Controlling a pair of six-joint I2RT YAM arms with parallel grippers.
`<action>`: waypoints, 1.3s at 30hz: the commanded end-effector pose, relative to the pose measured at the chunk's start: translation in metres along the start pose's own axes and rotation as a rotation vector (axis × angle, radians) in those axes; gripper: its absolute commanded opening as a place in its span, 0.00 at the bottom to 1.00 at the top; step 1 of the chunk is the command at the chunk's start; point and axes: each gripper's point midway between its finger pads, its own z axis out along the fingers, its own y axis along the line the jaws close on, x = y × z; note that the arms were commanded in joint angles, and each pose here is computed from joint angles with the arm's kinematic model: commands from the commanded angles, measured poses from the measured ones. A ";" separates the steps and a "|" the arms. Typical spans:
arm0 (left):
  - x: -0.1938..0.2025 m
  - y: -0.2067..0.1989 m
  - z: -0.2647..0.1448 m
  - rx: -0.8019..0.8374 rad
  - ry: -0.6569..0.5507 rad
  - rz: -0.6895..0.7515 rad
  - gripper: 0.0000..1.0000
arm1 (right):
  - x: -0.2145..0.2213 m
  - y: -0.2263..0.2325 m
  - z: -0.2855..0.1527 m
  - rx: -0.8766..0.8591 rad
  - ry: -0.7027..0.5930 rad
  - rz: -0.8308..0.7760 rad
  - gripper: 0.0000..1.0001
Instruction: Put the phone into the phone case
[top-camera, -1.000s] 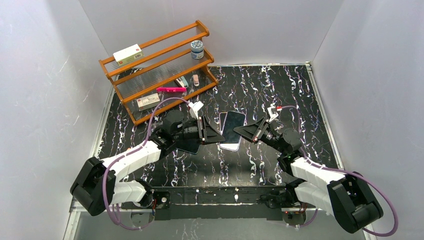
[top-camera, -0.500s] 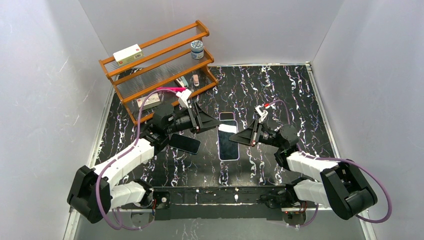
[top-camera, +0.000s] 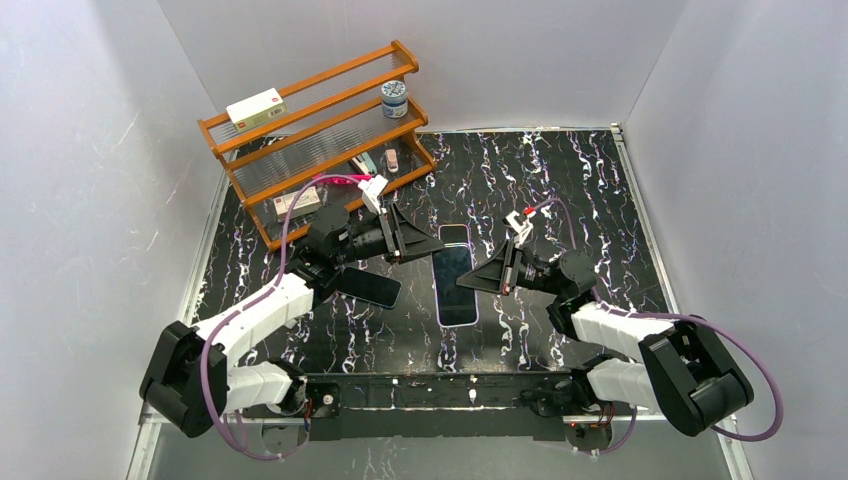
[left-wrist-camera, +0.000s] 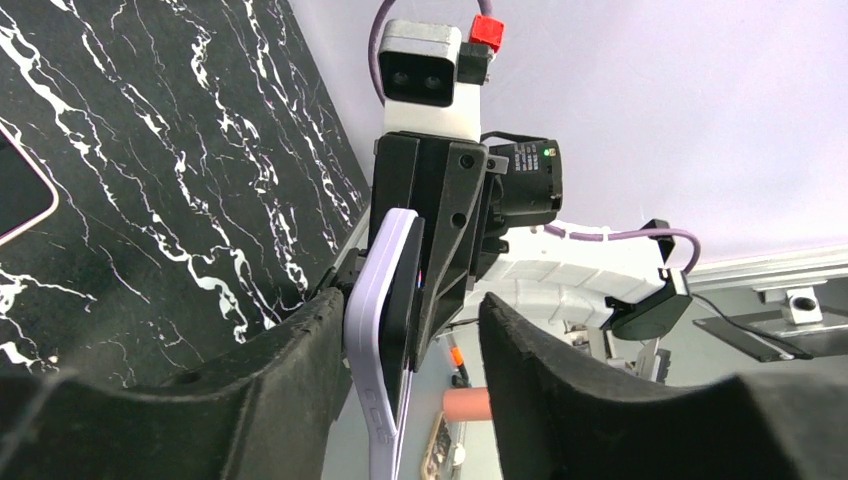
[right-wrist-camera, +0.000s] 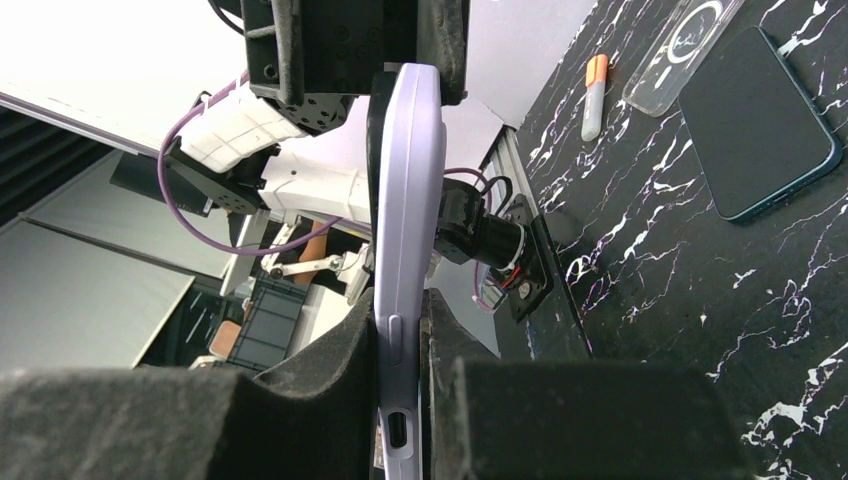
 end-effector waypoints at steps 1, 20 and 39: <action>0.002 -0.007 -0.002 0.039 0.019 0.030 0.42 | -0.015 0.033 0.009 -0.106 -0.014 -0.114 0.17; 0.001 0.021 -0.012 -0.178 0.077 0.238 0.02 | -0.031 0.025 0.019 -0.075 -0.055 -0.089 0.19; 0.013 0.005 -0.006 0.014 0.056 0.088 0.61 | -0.057 0.029 0.023 -0.079 -0.186 -0.096 0.12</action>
